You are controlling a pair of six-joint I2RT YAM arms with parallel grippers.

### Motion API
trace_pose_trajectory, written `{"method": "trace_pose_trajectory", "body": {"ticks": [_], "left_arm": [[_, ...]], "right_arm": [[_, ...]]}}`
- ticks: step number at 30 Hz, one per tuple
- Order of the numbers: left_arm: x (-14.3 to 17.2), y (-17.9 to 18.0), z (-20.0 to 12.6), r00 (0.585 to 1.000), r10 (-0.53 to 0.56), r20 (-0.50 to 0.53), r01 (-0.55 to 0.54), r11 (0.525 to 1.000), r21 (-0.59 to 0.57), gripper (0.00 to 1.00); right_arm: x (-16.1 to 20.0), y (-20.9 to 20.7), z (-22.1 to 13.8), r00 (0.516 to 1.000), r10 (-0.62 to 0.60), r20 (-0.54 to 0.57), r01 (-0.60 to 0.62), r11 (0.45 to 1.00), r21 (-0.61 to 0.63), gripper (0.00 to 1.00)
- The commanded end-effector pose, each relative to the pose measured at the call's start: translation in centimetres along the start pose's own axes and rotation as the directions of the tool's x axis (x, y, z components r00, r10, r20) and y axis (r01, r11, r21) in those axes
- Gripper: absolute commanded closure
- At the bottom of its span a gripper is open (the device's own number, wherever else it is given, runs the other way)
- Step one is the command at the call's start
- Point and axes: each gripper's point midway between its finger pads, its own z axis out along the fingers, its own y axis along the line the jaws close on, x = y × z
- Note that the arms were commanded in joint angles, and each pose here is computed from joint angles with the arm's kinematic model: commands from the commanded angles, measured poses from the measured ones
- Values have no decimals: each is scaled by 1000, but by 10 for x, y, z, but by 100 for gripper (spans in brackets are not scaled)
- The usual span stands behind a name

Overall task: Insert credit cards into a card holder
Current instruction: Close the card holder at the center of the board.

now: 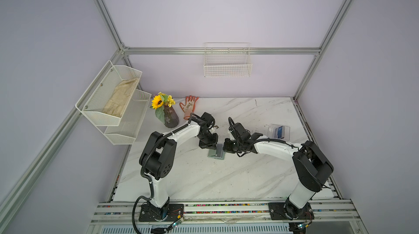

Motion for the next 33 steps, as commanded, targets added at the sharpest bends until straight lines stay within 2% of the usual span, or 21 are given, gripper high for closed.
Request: {"method": "trace_pose_trajectory", "body": {"ticks": [1,9,12,19,23,28,30,33], "left_arm": [[2,-13,4,999,49,-13,-48,999,19,100],[6,-13,15,998,52,-39,-51,998,26,100],[7,-18,14,997,58,-43,-56,997,47,96],[-9,-61,-35,987,151,58,-158,975,154,90],[-13,-75,-50,981,178,80,-191,960,206,89],[-31,-57,-77,979,148,139,-174,965,198,88],[-35,-39,-85,981,111,158,-139,974,179,88],[-35,-5,-78,987,44,151,-63,991,122,88]], "right_arm": [[-2,1,-7,1000,17,24,-17,1000,-23,99],[1,-3,-9,999,27,30,-26,999,-32,99],[3,-2,-8,999,26,24,-25,999,-37,99],[1,1,-8,1000,19,24,-18,999,-45,99],[0,0,-7,1000,18,26,-16,999,-45,99],[1,0,-7,1000,18,25,-17,999,-46,99],[1,0,-8,999,18,27,-16,999,-47,100],[1,0,-7,999,19,27,-18,999,-44,100]]}}
